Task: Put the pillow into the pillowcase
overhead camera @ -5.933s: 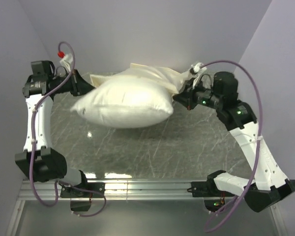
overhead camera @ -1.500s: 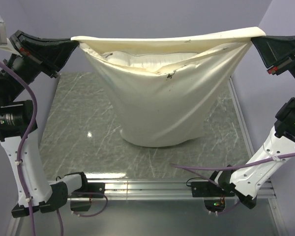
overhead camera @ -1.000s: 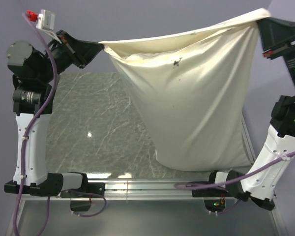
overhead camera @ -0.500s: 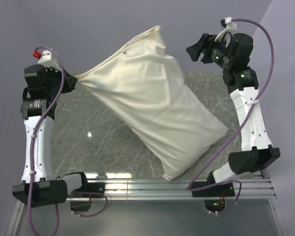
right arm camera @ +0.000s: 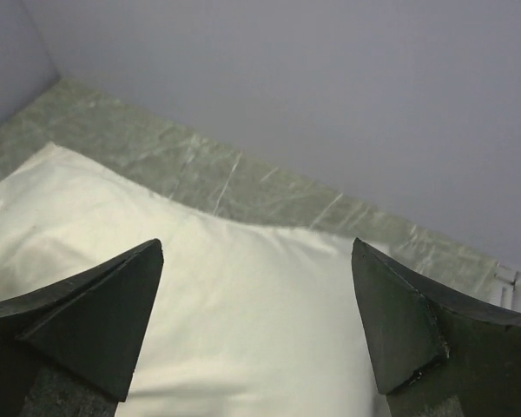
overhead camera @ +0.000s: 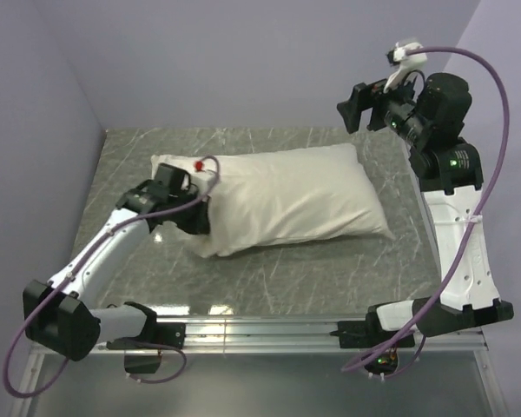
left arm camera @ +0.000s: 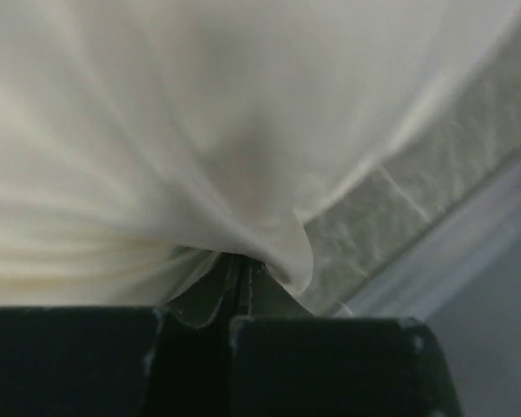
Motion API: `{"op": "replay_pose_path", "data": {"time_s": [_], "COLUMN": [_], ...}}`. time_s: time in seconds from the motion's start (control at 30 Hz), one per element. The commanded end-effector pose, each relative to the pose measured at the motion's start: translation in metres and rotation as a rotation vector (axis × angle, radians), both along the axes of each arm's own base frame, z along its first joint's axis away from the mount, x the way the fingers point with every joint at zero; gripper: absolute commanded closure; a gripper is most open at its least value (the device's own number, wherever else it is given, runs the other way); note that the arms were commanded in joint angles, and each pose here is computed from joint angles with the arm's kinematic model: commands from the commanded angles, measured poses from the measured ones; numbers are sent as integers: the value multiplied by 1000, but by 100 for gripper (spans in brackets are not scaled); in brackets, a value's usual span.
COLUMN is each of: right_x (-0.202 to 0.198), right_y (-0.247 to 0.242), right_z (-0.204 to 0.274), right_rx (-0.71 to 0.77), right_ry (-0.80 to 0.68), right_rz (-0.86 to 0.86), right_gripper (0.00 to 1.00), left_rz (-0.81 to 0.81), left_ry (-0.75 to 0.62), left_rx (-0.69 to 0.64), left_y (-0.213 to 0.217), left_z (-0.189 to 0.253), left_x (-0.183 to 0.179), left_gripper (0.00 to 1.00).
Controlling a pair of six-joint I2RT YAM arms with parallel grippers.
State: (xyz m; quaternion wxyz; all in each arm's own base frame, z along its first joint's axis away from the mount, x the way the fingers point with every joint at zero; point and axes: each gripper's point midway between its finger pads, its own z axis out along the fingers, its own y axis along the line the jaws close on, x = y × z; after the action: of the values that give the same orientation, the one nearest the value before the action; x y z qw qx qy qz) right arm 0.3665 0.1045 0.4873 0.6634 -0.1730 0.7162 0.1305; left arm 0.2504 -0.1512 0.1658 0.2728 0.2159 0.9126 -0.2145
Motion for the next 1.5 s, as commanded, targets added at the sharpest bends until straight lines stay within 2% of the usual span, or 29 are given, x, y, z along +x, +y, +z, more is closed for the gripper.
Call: {"op": "replay_pose_path", "data": {"time_s": [0.0,0.03,0.1,0.13,0.23,0.3,0.37,0.4,0.47,0.5,0.6,0.63,0.77,0.83,0.9,0.93,1.03,1.13,1.17,1.2,1.27,1.3,1.37,1.47], "right_x": [3,2,1,-1,-3,-5,-7,-9,-18,-22,-35,-38,-37,-17,4,17,45,49,46,35,15,-5,-25,-49], "right_y": [5,10,13,20,27,35,42,45,59,65,79,81,66,42,24,5,-9,17,31,62,93,127,155,197], "right_z": [-58,-68,-92,-102,-142,-163,-179,-182,-193,-199,-238,-251,-331,-348,-348,-358,-331,-274,-238,-220,-174,-164,-149,-155], "right_rx": [-109,-127,-171,-191,-267,-315,-359,-367,-414,-442,-583,-619,-793,-808,-783,-782,-785,-721,-681,-685,-649,-649,-648,-717], "right_ry": [145,167,221,245,365,427,469,477,501,513,577,595,711,729,753,808,762,660,589,529,411,361,291,237], "right_rz": [20,24,27,42,56,79,107,128,202,229,279,286,235,139,70,24,-21,47,68,134,194,275,332,387], "right_gripper": [5,5,7,9,22,27,32,33,35,35,37,37,39,41,43,45,46,45,44,43,38,37,29,30], "left_rz": [-268,-290,-367,-389,-370,-256,-199,-154,-96,-17,107,145,324,344,364,380,398,378,388,384,359,346,337,329], "left_ry": [-3,0,4,-52,-244,-319,-340,-328,-309,-312,-199,-129,-67,-27,-43,-18,17,75,107,122,122,131,118,154], "left_rx": [-117,-143,-224,-263,-314,-300,-286,-239,-202,-171,-213,-235,-230,-243,-214,-206,-230,-319,-360,-391,-419,-424,-425,-500], "left_y": [-65,-71,-83,-85,-77,-47,-17,11,38,68,98,103,131,131,131,132,128,115,110,104,96,87,80,60], "left_z": [12,19,38,59,108,123,126,116,102,94,60,43,12,-4,-12,-23,-36,-42,-42,-42,-44,-45,-49,-51], "left_x": [-30,-29,-41,-44,-42,-24,-19,-15,-11,-3,0,3,31,31,38,37,46,53,53,55,60,61,70,79], "left_gripper": [100,95,73,59,44,43,46,48,48,48,47,47,50,53,57,58,65,66,66,64,63,63,62,60]}}
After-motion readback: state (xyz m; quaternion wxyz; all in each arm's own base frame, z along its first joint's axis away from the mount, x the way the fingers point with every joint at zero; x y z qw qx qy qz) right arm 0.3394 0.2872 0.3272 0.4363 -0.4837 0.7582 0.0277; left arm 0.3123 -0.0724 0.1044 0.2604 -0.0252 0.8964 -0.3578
